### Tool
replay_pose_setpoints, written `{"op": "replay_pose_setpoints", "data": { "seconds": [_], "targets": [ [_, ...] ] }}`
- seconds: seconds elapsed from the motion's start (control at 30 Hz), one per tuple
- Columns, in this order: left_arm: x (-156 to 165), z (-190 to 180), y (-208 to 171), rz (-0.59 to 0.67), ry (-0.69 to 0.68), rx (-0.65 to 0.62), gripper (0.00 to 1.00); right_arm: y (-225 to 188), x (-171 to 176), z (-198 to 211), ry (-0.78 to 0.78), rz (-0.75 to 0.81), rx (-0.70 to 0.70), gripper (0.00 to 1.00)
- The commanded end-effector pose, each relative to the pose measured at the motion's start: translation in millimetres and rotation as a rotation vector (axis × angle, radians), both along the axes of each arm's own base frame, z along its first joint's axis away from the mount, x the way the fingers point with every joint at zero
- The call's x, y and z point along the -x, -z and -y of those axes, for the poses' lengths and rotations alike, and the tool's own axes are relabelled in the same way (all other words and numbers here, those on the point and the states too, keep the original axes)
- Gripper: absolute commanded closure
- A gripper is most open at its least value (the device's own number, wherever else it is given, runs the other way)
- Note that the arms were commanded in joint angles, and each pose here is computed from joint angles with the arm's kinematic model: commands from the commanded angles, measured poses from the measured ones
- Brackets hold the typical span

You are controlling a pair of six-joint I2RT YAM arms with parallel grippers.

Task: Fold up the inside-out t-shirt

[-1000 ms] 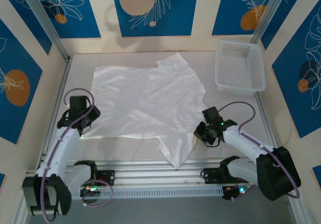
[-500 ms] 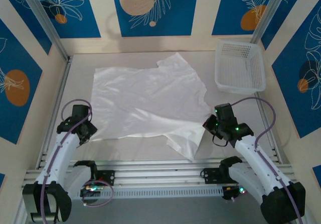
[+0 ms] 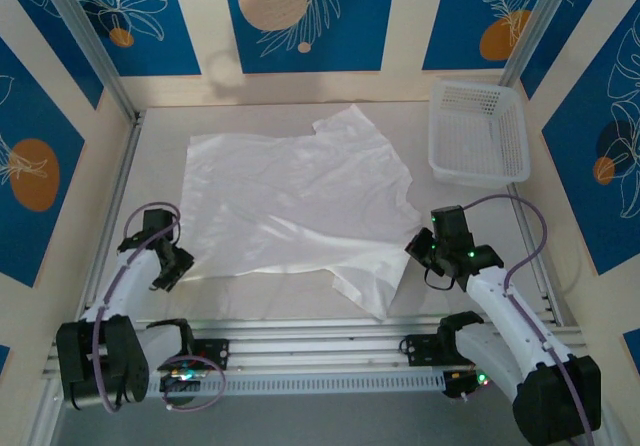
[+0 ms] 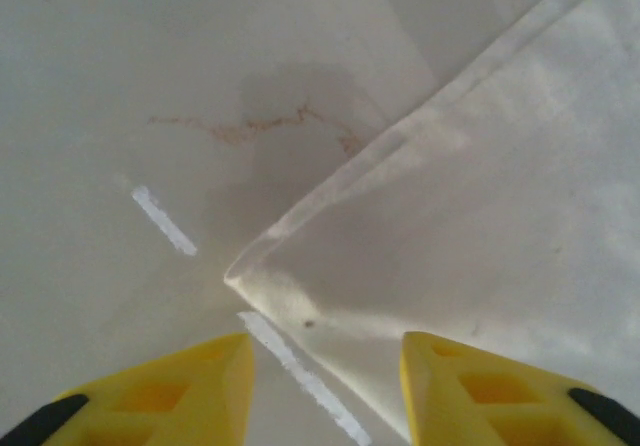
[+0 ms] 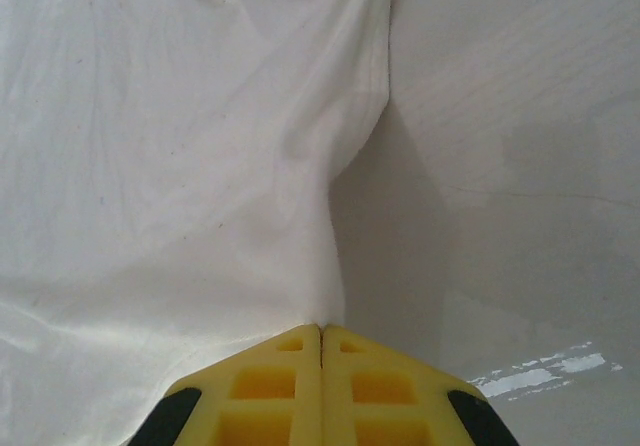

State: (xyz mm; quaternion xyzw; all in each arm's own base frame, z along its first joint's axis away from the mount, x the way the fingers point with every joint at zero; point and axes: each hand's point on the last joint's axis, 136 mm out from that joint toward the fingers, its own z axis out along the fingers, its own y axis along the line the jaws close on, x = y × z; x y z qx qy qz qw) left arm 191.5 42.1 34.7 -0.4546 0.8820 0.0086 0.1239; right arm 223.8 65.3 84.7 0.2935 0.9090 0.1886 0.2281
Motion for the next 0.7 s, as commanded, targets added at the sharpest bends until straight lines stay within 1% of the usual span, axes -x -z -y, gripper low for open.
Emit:
{"op": "replay_pose_setpoints", "data": {
  "seconds": [0.0, 0.13, 0.17, 0.23, 0.27, 0.4, 0.5, 0.6, 0.67],
  "targets": [
    [0.4, 1.7, 11.6, -0.009, 0.005, 0.026, 0.64, 2.7, -0.4, -2.8, -0.020, 0.008, -0.026, 1.00],
    [6.2, -8.0, 18.4, -0.053, -0.004, -0.021, 0.64, 2.5, -1.1, -3.1, -0.019, 0.007, -0.039, 1.00],
    [6.8, -11.0, 19.3, -0.057, -0.008, -0.036, 0.63, 2.1, -1.0, -4.0, -0.021, 0.007, -0.044, 1.00],
    [5.6, -14.2, 20.2, -0.048, -0.015, -0.049, 0.57, 1.8, -0.5, -4.9, -0.023, 0.005, -0.049, 1.00],
    [3.8, -15.1, 20.7, -0.037, -0.021, -0.050, 0.55, 1.6, -0.2, -5.2, -0.024, 0.003, -0.050, 1.00],
    [0.3, -16.1, 24.4, -0.009, -0.034, -0.047, 0.56, 1.1, 1.1, -5.4, -0.017, -0.004, -0.056, 1.00],
    [2.3, -14.1, 31.6, -0.019, -0.035, -0.032, 0.62, -0.3, 1.8, -5.1, -0.015, -0.007, -0.056, 1.00],
    [5.8, -12.9, 37.6, -0.032, -0.034, -0.021, 0.78, -0.6, 2.3, -3.5, -0.010, -0.012, -0.048, 1.00],
    [5.3, -12.6, 37.0, -0.028, -0.031, -0.017, 0.85, 0.9, 3.9, -1.6, -0.005, -0.019, -0.038, 1.00]
  ]
}}
